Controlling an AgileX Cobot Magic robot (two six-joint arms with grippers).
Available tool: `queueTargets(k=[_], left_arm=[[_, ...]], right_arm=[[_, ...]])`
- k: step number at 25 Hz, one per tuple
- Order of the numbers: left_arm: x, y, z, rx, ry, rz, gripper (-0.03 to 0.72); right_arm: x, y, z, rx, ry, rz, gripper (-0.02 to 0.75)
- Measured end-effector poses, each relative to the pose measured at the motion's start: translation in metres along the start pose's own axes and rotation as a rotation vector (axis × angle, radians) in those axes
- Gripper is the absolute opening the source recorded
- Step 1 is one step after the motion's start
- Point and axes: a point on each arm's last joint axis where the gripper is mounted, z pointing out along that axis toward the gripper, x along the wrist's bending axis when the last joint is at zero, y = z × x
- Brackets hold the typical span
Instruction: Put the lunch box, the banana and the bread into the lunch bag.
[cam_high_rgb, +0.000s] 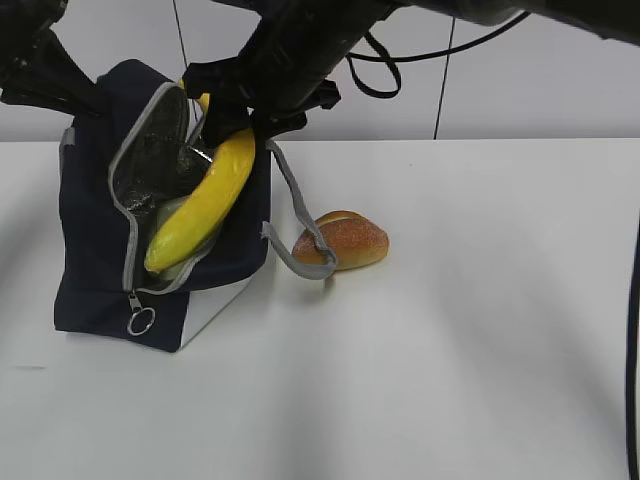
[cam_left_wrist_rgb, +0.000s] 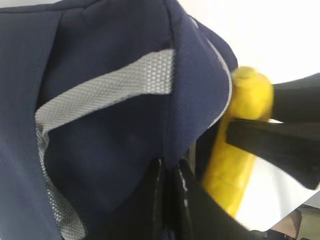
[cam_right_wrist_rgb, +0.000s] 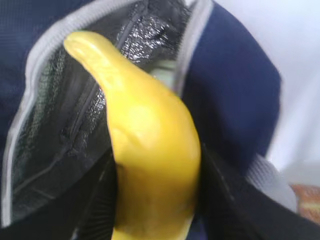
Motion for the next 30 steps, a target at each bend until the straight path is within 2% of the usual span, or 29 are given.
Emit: queueTargets(k=[7,13,19,23,25,28,30], left_arm=[[0.000,0.000,0.000,0.001,-0.004,-0.001,-0.013],[-0.001,0.000,0.000,0.004,-0.008,-0.003,-0.013],[-0.001,0.000,0.000,0.003,-0.010,-0.003,-0.013],[-0.001,0.000,0.000,0.003,-0.010,-0.003,-0.013],[-0.001,0.000,0.000,0.003,-0.010,-0.003,-0.013],[0.000,0.000,0.000,0.005,-0.004,-0.001,-0.013],[0.000,-0.001,0.000,0.006,0.002,0.001,-0.013]], right_arm=[[0.001,-0.004,0.030,-0.012,0.002,-0.015,0.381],[0.000,0.002,0.032,-0.084,-0.003,-0.032,0.540],[0.006,0.009,0.020,-0.068,0.000,-0.094,0.578],[0.012,0.020,-0.009,-0.019,-0.061,-0.190,0.578],[0.012,0.025,-0.024,-0.003,-0.128,-0.225,0.578],[0.008,0.027,-0.040,0.033,-0.215,-0.230,0.580],[0.000,0.029,-0.045,0.028,-0.236,-0.182,0.580]])
